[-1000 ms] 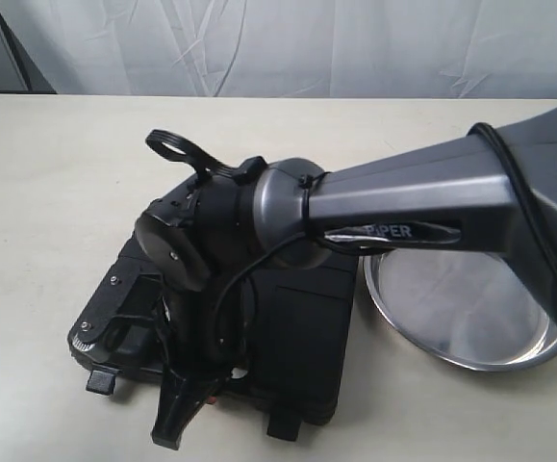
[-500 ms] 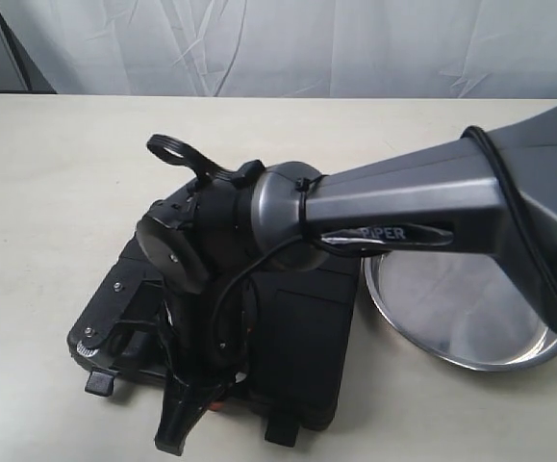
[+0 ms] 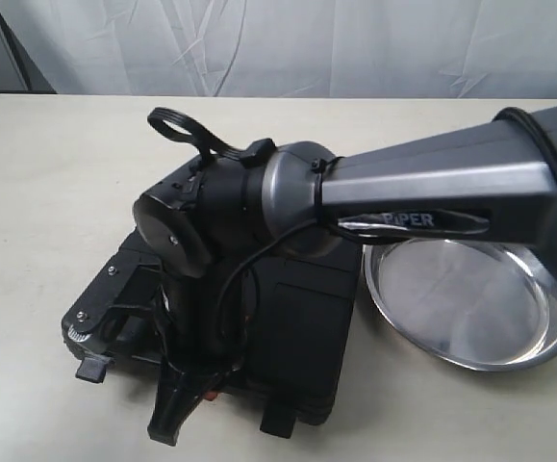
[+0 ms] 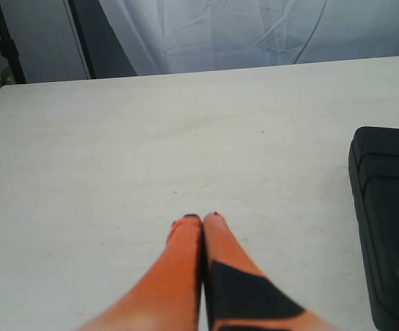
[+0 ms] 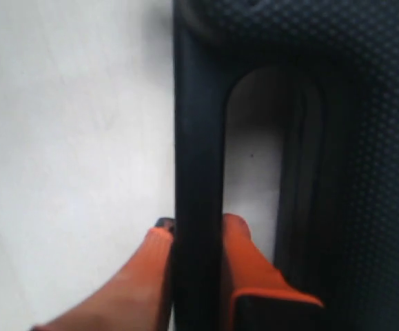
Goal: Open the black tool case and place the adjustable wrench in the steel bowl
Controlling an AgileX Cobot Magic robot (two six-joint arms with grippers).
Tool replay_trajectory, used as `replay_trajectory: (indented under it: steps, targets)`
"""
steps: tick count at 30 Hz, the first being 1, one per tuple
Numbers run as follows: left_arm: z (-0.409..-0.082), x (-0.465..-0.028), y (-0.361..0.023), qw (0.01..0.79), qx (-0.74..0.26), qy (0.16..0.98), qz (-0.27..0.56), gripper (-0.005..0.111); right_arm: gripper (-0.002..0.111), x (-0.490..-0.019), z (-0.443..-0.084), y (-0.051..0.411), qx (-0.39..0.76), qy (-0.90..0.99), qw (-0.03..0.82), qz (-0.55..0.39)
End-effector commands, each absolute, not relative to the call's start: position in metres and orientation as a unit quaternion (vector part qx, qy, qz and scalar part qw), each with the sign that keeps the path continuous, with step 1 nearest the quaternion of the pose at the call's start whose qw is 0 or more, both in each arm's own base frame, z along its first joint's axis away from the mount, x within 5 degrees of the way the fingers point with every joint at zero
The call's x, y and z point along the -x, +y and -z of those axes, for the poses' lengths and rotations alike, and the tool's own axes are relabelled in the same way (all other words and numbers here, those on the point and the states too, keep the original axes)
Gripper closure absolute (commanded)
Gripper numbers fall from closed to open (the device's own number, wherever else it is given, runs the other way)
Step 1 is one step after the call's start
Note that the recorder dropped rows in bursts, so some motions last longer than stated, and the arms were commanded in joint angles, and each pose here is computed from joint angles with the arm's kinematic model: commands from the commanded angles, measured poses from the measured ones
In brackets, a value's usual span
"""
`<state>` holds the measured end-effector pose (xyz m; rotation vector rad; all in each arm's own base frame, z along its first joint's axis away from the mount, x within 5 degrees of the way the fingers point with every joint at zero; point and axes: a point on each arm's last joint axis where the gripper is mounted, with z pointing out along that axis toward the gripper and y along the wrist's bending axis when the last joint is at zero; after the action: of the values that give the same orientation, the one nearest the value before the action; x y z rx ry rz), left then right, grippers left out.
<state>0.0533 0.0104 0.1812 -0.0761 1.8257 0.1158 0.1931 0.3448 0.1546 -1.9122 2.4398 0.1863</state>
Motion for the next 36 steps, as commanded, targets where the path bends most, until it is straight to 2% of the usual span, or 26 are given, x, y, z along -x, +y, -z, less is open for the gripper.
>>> replay_trajectory:
  steps: [1, 8, 17, 19, 24, 25, 27, 30, 36]
  targets:
    - [-0.184, -0.053, 0.011, 0.616, 0.033, 0.785, -0.052, 0.107, 0.109, -0.195, -0.168, 0.346, 0.616, 0.784, 0.036, -0.065]
    - [-0.184, -0.053, 0.011, 0.616, 0.033, 0.785, -0.052, 0.107, 0.109, -0.196, -0.165, 0.348, 0.614, 0.785, 0.045, -0.069]
    - [-0.184, -0.053, 0.011, 0.616, 0.033, 0.785, -0.052, 0.107, 0.107, -0.196, -0.141, 0.35, 0.613, 0.788, 0.015, -0.06]
    - [-0.184, -0.053, 0.011, 0.616, 0.033, 0.785, -0.052, 0.107, 0.099, -0.196, -0.141, 0.35, 0.612, 0.788, 0.014, -0.061]
    - [-0.184, -0.053, 0.011, 0.616, 0.033, 0.785, -0.052, 0.107, 0.067, -0.196, -0.141, 0.35, 0.612, 0.788, 0.014, -0.061]
    - [-0.184, -0.053, 0.011, 0.616, 0.033, 0.785, -0.052, 0.107, 0.065, -0.196, -0.141, 0.35, 0.612, 0.788, 0.014, -0.061]
    - [-0.184, -0.053, 0.011, 0.616, 0.033, 0.785, -0.052, 0.107, 0.066, -0.196, -0.141, 0.35, 0.611, 0.789, 0.014, -0.061]
    - [-0.184, -0.053, 0.011, 0.616, 0.033, 0.785, -0.052, 0.107, 0.074, -0.196, -0.141, 0.35, 0.611, 0.789, 0.014, -0.061]
    - [-0.184, -0.053, 0.011, 0.616, 0.033, 0.785, -0.052, 0.107, 0.106, -0.196, -0.143, 0.35, 0.611, 0.789, 0.017, -0.062]
